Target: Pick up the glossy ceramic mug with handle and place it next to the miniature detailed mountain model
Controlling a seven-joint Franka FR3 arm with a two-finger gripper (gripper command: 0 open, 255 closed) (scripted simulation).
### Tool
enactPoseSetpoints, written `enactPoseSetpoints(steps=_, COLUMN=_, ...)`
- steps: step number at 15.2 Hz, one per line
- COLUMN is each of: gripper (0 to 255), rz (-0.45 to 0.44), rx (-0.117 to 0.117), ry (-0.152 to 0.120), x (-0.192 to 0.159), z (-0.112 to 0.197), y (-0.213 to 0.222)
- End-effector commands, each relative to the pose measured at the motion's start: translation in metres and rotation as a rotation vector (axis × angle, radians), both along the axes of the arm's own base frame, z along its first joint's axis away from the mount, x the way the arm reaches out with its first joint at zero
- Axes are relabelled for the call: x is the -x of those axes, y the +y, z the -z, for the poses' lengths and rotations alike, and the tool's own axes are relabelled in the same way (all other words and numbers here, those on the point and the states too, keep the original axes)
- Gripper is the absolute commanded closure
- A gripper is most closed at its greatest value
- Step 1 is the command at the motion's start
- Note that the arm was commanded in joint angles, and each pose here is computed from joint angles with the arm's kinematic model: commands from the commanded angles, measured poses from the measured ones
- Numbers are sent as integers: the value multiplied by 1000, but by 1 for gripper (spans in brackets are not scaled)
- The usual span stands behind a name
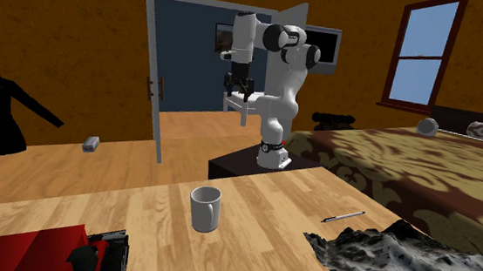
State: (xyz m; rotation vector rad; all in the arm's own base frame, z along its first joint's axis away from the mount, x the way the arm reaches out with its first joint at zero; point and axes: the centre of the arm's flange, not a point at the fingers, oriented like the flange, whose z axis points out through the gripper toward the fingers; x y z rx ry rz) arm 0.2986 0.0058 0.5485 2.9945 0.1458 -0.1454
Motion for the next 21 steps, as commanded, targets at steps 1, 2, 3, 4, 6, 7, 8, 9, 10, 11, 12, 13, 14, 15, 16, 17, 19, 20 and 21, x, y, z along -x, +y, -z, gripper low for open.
enactPoseSetpoints(steps=1, gripper=0, rz=0, rx=0, ry=0, x=0, z=0, y=0)
enactPoseSetpoints(steps=2, gripper=0, rz=-1, rx=-5, ry=-1, x=-10, z=6, y=4)
enactPoseSetpoints(steps=3, gripper=0, rz=-1, rx=-10, ry=-2, x=-20, z=12, y=9)
enactPoseSetpoints(steps=4, gripper=0, rz=-2, rx=-16, ry=-3, x=-31, z=18, y=14)
enactPoseSetpoints(steps=6, gripper=0, rz=-3, rx=-26, ry=-5, x=-51, z=30, y=23)
enactPoseSetpoints(steps=7, gripper=0, rz=-3, rx=-31, ry=-6, x=-61, z=36, y=28)
enactPoseSetpoints(steps=8, gripper=0, rz=-4, rx=-36, ry=-7, x=-71, z=42, y=32)
enactPoseSetpoints(steps=9, gripper=0, rz=-4, rx=-41, ry=-8, x=-82, z=48, y=37)
enactPoseSetpoints(steps=10, gripper=0, rz=-5, rx=-47, ry=-9, x=-92, z=54, y=42)
enactPoseSetpoints(steps=11, gripper=0, rz=-5, rx=-52, ry=-10, x=-102, z=60, y=47)
enactPoseSetpoints(steps=12, gripper=0, rz=-6, rx=-57, ry=-11, x=-112, z=66, y=51)
enactPoseSetpoints(steps=13, gripper=0, rz=-6, rx=-62, ry=-12, x=-122, z=71, y=56)
enactPoseSetpoints(steps=14, gripper=0, rz=-7, rx=-67, ry=-13, x=-133, z=77, y=61)
enactPoseSetpoints(steps=15, gripper=0, rz=-7, rx=-73, ry=-14, x=-143, z=83, y=66)
enactPoseSetpoints(steps=16, gripper=0, rz=-8, rx=-78, ry=-15, x=-153, z=88, y=71)
enactPoseSetpoints(steps=17, gripper=0, rz=-8, rx=-83, ry=-16, x=-163, z=94, y=76)
enactPoseSetpoints(steps=19, gripper=0, rz=-9, rx=-93, ry=-18, x=-184, z=105, y=86)
enactPoseSetpoints(steps=20, gripper=0, rz=-10, rx=-99, ry=-19, x=-194, z=111, y=92)
enactPoseSetpoints(steps=21, gripper=0, rz=-10, rx=-104, ry=-20, x=-204, z=116, y=97)
